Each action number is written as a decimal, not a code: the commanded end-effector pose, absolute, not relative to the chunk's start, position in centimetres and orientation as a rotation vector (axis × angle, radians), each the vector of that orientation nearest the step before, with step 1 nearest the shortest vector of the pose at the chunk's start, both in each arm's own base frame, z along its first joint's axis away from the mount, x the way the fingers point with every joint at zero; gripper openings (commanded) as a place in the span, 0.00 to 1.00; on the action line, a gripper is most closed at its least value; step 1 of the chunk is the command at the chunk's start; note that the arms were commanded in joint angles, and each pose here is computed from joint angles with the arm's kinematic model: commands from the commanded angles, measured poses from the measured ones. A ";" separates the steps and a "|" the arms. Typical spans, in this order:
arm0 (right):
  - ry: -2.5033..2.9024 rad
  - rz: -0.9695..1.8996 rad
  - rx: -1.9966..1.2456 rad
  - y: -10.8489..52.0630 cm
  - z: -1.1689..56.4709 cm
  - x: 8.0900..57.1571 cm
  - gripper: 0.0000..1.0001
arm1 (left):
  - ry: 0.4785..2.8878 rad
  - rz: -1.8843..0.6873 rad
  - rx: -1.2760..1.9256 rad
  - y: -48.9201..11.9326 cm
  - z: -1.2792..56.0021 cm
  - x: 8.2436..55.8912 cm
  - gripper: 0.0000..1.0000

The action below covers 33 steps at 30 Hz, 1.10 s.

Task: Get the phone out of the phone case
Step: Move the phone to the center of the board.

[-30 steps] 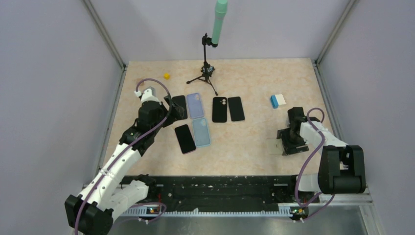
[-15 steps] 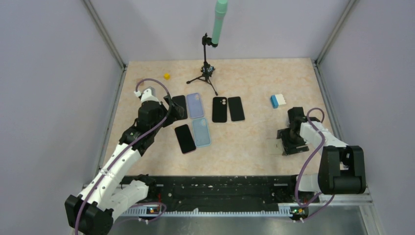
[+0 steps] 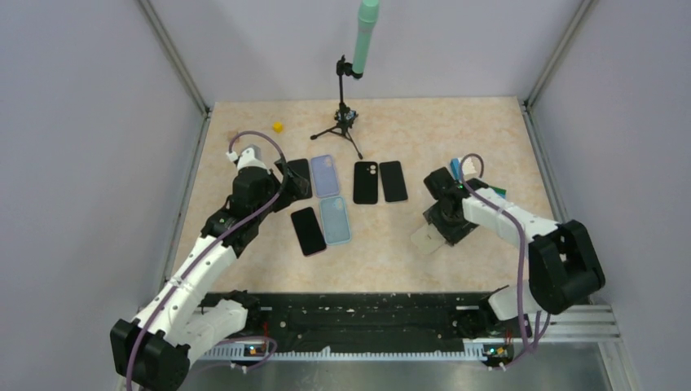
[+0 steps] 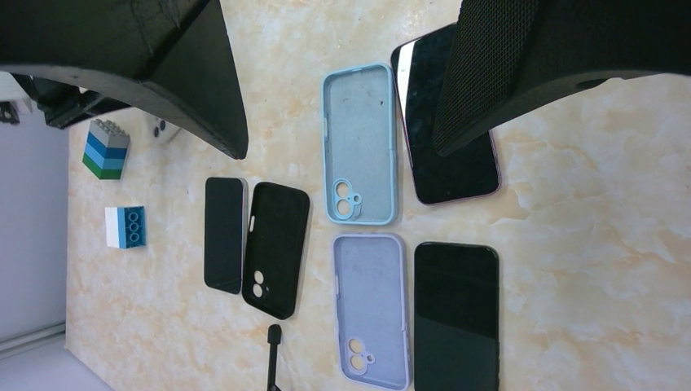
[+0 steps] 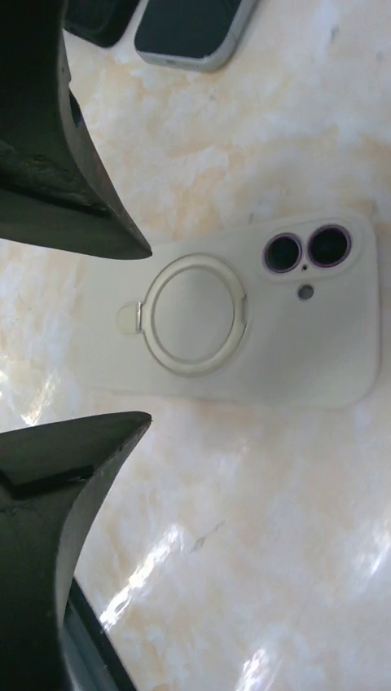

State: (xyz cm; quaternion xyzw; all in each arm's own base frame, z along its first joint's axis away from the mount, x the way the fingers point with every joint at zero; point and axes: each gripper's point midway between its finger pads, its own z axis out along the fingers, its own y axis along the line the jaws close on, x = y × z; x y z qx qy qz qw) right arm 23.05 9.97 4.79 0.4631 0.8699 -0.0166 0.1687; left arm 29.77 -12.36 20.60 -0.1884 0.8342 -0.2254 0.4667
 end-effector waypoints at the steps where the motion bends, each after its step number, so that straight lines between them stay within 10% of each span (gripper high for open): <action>1: 2.531 -0.150 0.971 12.0 6.0 25.7 0.00 | 2.009 -0.590 -0.464 -12.7 21.4 30.3 0.85; 11: 2.689 -0.139 0.483 14.7 3.9 25.3 0.04 | 2.011 -0.587 -0.468 -12.6 21.2 30.3 0.84; 20: 2.568 -0.066 0.555 14.3 6.9 26.6 0.81 | 2.012 -0.592 -0.466 -12.7 21.2 30.3 0.84; 33: 2.513 -0.085 1.045 10.4 4.5 25.8 0.88 | 2.008 -0.590 -0.464 -12.5 21.2 30.0 0.84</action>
